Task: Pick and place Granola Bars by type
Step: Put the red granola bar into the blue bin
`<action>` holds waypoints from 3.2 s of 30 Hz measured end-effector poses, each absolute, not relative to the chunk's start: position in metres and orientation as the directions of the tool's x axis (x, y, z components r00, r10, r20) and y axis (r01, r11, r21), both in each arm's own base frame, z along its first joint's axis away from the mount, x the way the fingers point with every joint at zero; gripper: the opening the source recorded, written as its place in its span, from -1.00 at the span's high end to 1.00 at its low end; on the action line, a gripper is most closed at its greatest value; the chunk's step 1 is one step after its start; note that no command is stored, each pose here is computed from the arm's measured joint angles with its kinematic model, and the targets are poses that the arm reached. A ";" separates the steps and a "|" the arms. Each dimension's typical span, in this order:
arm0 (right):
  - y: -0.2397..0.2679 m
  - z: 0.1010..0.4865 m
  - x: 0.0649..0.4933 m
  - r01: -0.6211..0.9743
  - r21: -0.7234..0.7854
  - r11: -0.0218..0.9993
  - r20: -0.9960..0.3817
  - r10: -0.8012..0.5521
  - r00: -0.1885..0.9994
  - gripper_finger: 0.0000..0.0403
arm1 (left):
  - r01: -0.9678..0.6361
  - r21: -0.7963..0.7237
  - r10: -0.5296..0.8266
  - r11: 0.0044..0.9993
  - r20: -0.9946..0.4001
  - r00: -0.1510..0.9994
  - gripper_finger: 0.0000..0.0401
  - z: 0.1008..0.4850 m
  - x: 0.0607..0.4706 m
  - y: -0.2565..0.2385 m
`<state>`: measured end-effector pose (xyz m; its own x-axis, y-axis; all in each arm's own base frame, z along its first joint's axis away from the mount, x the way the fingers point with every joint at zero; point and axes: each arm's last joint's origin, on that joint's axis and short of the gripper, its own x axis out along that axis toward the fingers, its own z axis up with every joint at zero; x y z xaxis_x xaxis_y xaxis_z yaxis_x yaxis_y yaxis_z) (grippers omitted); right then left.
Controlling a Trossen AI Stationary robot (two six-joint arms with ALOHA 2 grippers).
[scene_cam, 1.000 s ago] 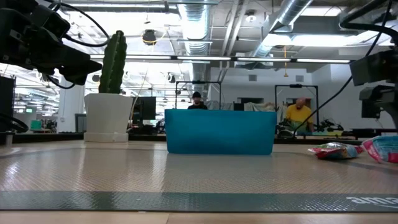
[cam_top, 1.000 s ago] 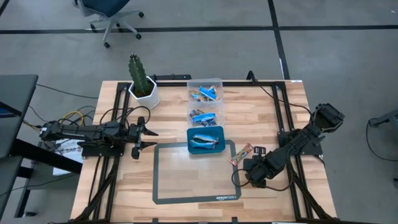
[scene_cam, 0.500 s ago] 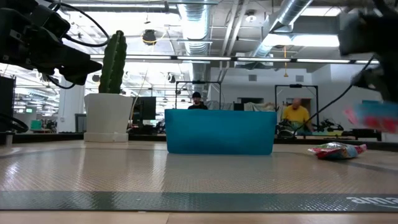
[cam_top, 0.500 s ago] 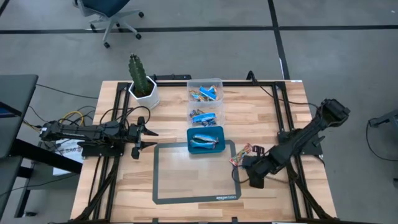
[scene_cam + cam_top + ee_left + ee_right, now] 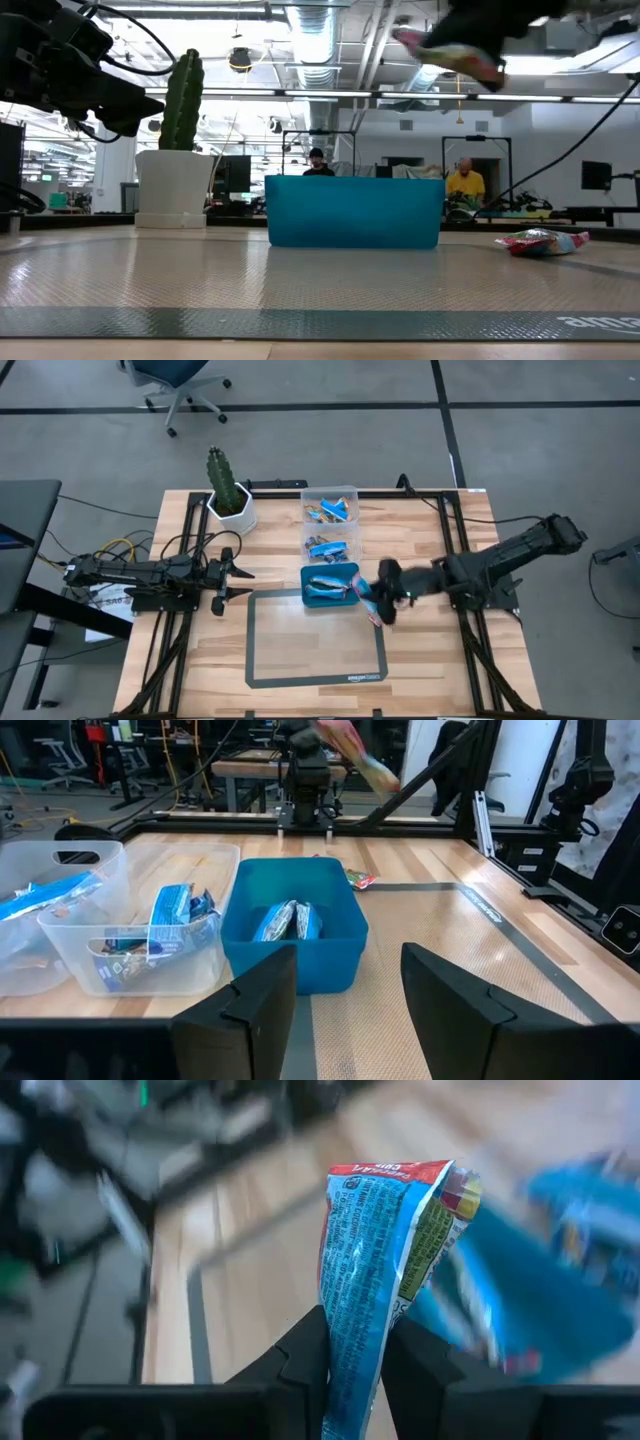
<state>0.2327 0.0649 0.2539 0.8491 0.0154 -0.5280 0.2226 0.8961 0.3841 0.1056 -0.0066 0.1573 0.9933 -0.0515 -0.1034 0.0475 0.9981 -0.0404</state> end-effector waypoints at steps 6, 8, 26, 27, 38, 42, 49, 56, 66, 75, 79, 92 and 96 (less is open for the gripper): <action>0.028 0.263 0.255 0.302 0.440 0.846 -0.405 -0.113 0.907 0.63 | 0.048 -0.039 -0.052 0.998 -0.104 0.993 0.13 0.157 0.106 -0.007; 0.019 0.262 0.262 0.326 0.408 0.853 -0.417 -0.144 0.897 0.63 | 0.047 -0.041 -0.051 0.998 -0.104 0.993 0.13 0.157 0.106 -0.007; 0.000 0.254 0.335 0.033 -0.065 0.997 -0.774 -0.071 0.629 0.63 | 0.048 -0.046 -0.052 0.998 -0.103 0.993 0.13 0.157 0.106 -0.007; 0.000 0.253 0.337 0.012 -0.079 0.997 -0.786 -0.070 0.615 0.63 | 0.048 -0.046 -0.053 0.998 -0.103 0.993 0.13 0.157 0.106 -0.007; 0.008 0.233 0.354 -0.164 -0.150 0.975 -0.881 -0.056 0.470 0.63 | 0.050 -0.037 -0.053 0.998 -0.104 0.993 0.13 0.157 0.106 -0.007; 0.012 0.225 0.358 -0.191 -0.149 0.970 -0.895 -0.050 0.443 0.63 | 0.048 -0.046 -0.053 0.998 -0.104 0.993 0.13 0.157 0.106 -0.007; 0.012 0.226 0.359 -0.201 -0.156 0.967 -0.888 -0.048 0.457 0.58 | 0.048 -0.046 -0.053 0.998 -0.103 0.993 0.13 0.157 0.106 -0.007; 0.012 0.226 0.360 -0.189 -0.152 0.970 -0.884 -0.049 0.464 0.31 | 0.048 -0.046 -0.053 0.998 -0.104 0.993 0.13 0.157 0.106 -0.007; 0.014 0.257 0.332 -0.210 -0.156 0.965 -0.894 -0.048 0.445 0.00 | 0.048 -0.044 -0.052 0.998 -0.104 0.993 0.13 0.157 0.106 -0.007; 0.027 0.277 0.266 -0.385 -0.150 0.911 -0.958 -0.038 0.285 -0.04 | 0.048 -0.039 -0.052 0.998 -0.104 0.993 0.13 0.157 0.106 -0.007; 0.034 0.262 0.240 -0.441 -0.140 0.887 -0.969 -0.032 0.243 -0.04 | 0.047 -0.046 -0.052 0.998 -0.104 0.993 0.13 0.157 0.106 -0.007; 0.050 0.195 0.209 -0.524 -0.142 0.839 -0.967 -0.004 0.255 -0.03 | 0.049 -0.036 -0.052 0.998 -0.104 0.993 0.13 0.157 0.106 -0.007; 0.052 0.182 0.206 -0.539 -0.112 0.835 -0.964 0.041 0.264 -0.03 | 0.047 -0.046 -0.052 0.998 -0.104 0.993 0.13 0.157 0.106 -0.007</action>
<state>0.2062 0.0518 0.1818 0.2642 0.0411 -0.9636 -0.5387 0.8350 -0.1121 0.1056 -0.0066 0.1572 0.9932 -0.0520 -0.1038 0.0474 0.9978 -0.0458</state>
